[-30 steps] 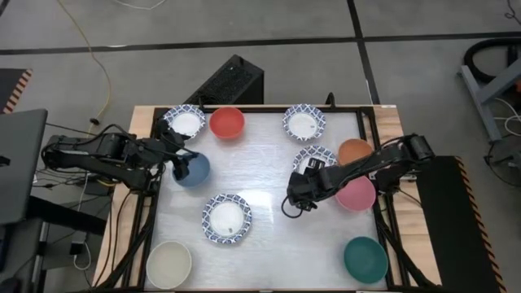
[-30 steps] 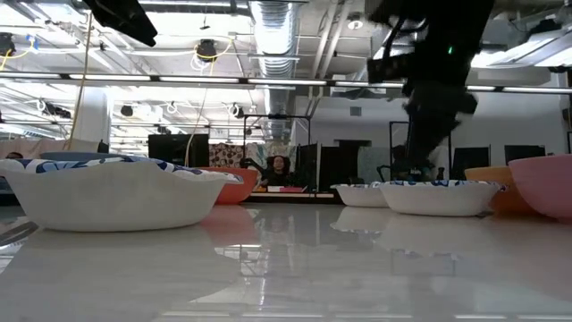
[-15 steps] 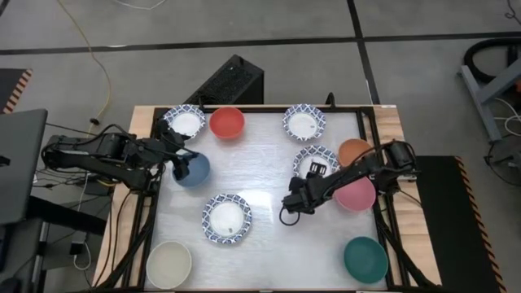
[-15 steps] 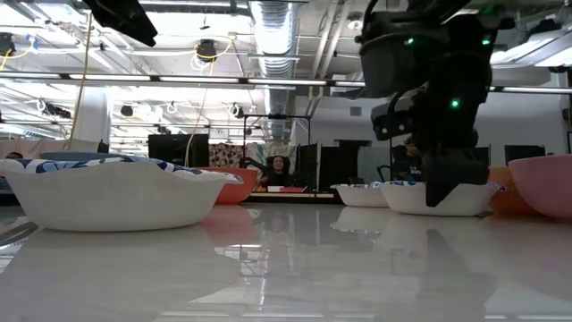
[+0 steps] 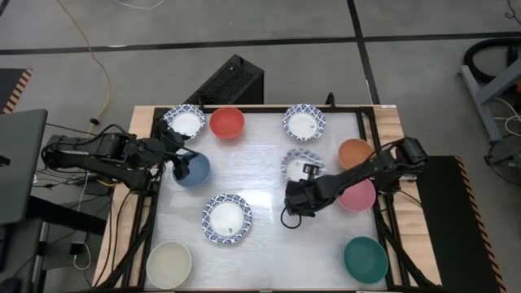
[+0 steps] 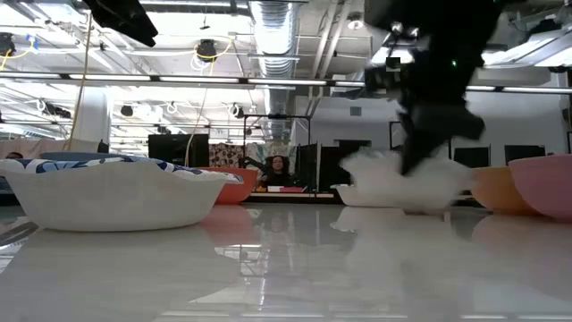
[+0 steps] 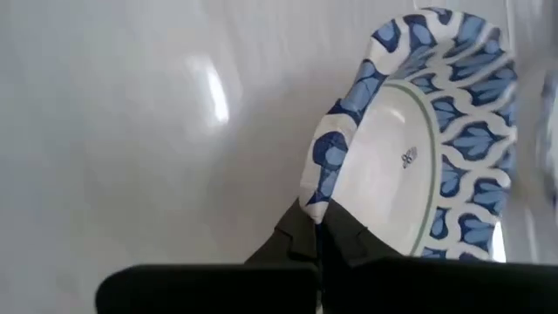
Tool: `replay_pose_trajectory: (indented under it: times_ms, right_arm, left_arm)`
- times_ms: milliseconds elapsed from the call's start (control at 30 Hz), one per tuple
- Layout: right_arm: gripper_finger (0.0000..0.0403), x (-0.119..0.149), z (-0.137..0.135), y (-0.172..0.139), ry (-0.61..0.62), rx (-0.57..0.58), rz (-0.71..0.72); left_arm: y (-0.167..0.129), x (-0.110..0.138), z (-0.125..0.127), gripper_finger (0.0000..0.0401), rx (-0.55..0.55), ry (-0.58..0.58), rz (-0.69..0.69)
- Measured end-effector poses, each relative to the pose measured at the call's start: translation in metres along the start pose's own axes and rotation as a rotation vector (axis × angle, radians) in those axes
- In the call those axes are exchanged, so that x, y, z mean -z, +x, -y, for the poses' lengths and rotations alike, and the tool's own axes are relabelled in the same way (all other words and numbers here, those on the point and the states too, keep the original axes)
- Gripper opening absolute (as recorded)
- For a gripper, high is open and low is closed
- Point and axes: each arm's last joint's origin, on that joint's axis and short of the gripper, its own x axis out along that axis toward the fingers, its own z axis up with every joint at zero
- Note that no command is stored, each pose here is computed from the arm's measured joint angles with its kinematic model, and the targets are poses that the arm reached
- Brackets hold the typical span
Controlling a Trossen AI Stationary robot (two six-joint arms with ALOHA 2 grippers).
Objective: Nest bowls inside each other
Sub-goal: Stack the middle right white and blue bowl on top of the bottom left white and blue bowl
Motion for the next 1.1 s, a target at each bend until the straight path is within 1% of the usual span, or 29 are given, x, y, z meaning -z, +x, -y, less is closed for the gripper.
replay_pose_trajectory:
  times_ms: [100,233,367,433,500,567,700,867,1100]
  right_arm:
    - [0.0007,-0.017,0.000,-0.017,-0.078,-0.076,0.196]
    - [0.0006,-0.038,-0.002,-0.035,-0.251,-0.198,0.450]
    - [0.0005,-0.052,-0.004,-0.042,-0.425,-0.285,0.643]
    - [0.0005,-0.058,-0.007,-0.042,-0.549,-0.307,0.727]
    - [0.0005,-0.064,-0.012,-0.040,-0.665,-0.289,0.816]
    - [0.0005,-0.069,-0.017,-0.037,-0.724,-0.261,0.889]
    - [0.0005,-0.075,-0.023,-0.030,-0.778,-0.256,0.949]
    - [0.0004,-0.080,-0.034,-0.012,-0.839,-0.291,0.927]
    - [0.0004,-0.103,-0.053,0.001,-0.930,-0.264,0.925]
  left_arm:
    - [0.000,0.000,0.000,0.0281,-0.001,-0.007,0.000]
    - [0.000,0.000,0.000,0.0281,-0.001,-0.024,0.000]
    - [0.000,0.000,0.000,0.0281,-0.002,-0.041,0.000]
    - [0.000,0.000,0.000,0.0281,-0.002,-0.051,0.000]
    - [0.000,0.000,0.000,0.0281,-0.001,-0.056,0.002]
    - [0.000,-0.001,0.000,0.0281,0.000,-0.066,0.008]
    - [0.000,-0.002,0.000,0.0281,0.002,-0.074,0.014]
    - [0.000,-0.002,0.000,0.0281,0.003,-0.079,0.015]
    - [0.000,-0.002,0.000,0.0281,0.003,-0.088,0.014]
